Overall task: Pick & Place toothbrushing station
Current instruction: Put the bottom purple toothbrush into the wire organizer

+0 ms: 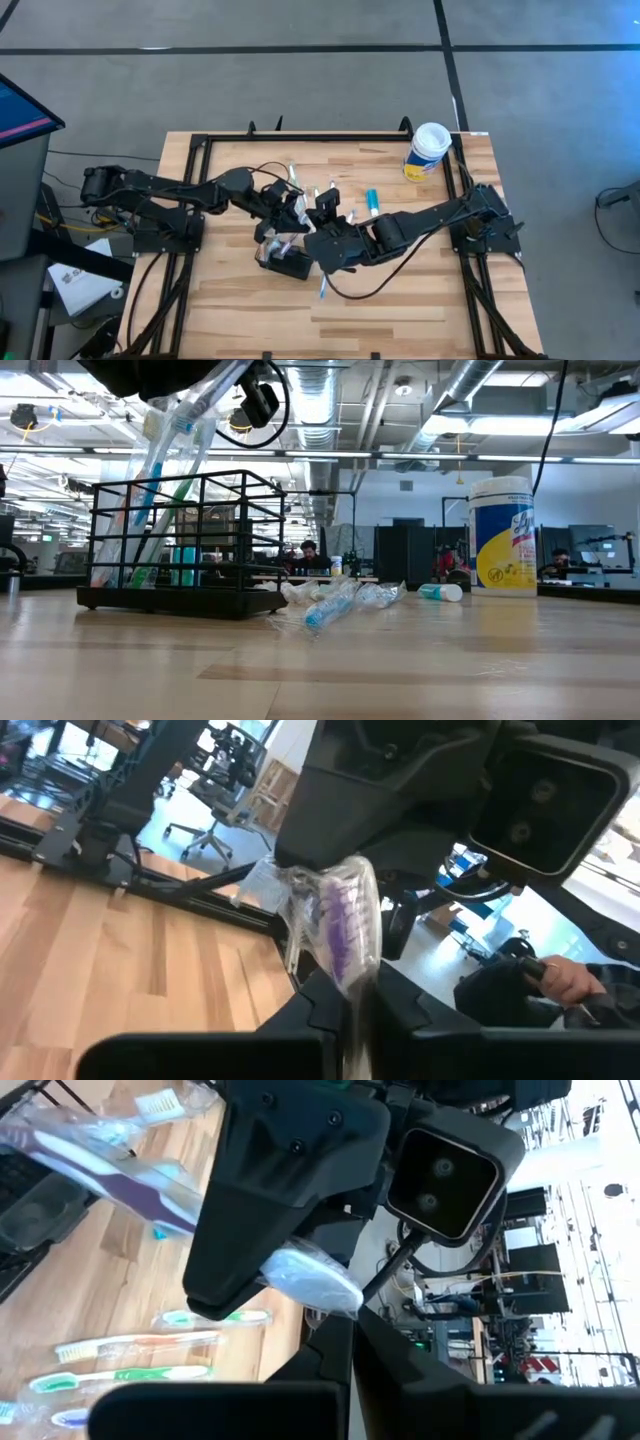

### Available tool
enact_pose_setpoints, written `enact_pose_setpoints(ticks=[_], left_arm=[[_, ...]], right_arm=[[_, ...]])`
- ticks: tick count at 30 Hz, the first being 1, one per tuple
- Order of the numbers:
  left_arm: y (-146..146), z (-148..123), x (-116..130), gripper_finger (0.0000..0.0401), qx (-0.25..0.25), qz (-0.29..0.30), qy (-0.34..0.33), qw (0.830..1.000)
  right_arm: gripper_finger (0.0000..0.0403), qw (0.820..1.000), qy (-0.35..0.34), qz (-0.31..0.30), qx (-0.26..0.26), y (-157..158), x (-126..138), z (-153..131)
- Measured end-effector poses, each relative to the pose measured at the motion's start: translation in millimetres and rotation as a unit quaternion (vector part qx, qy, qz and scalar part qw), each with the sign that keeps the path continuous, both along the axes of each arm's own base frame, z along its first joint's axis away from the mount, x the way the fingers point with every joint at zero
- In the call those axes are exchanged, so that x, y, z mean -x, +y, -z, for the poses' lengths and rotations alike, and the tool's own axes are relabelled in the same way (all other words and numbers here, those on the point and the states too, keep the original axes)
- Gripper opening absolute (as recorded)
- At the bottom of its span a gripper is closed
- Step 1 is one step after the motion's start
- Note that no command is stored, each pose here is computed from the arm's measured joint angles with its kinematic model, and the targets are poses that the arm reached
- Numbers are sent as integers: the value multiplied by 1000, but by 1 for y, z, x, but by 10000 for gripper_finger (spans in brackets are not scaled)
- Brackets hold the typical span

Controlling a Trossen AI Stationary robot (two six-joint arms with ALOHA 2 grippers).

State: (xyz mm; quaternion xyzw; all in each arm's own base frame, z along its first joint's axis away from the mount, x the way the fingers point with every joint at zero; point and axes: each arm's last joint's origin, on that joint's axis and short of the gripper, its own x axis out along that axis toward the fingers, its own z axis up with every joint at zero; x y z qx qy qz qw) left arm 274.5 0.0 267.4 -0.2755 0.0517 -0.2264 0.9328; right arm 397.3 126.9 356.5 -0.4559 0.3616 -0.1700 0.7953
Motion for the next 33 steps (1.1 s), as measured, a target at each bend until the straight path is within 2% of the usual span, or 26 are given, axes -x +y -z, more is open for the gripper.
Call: enact_pose_setpoints(ticks=[8, 13, 17, 21, 27, 33], left_arm=[[0, -2, 2, 7, -1, 6, -5, 1000], [-2, -14, 9, 6, -5, 20, -32, 999], [-2, -27, 20, 6, -19, 19, -65, 998], [-3, -41, 32, 6, -43, 15, -107, 993], [-5, -60, 54, 6, -83, 20, -171, 982], [1, -53, 79, 6, -129, -15, -205, 970]], right_arm=[[6, 1000, 5, -3, 3, 2, 1, 0], [40, 1000, 2, -2, 5, 5, 9, -5], [73, 1000, -19, 5, -13, 6, 15, -12], [91, 999, -16, 18, -25, 4, 18, -10], [98, 997, -9, 52, -54, 0, 26, -6], [98, 994, 3, 80, -71, 0, 35, -1]])
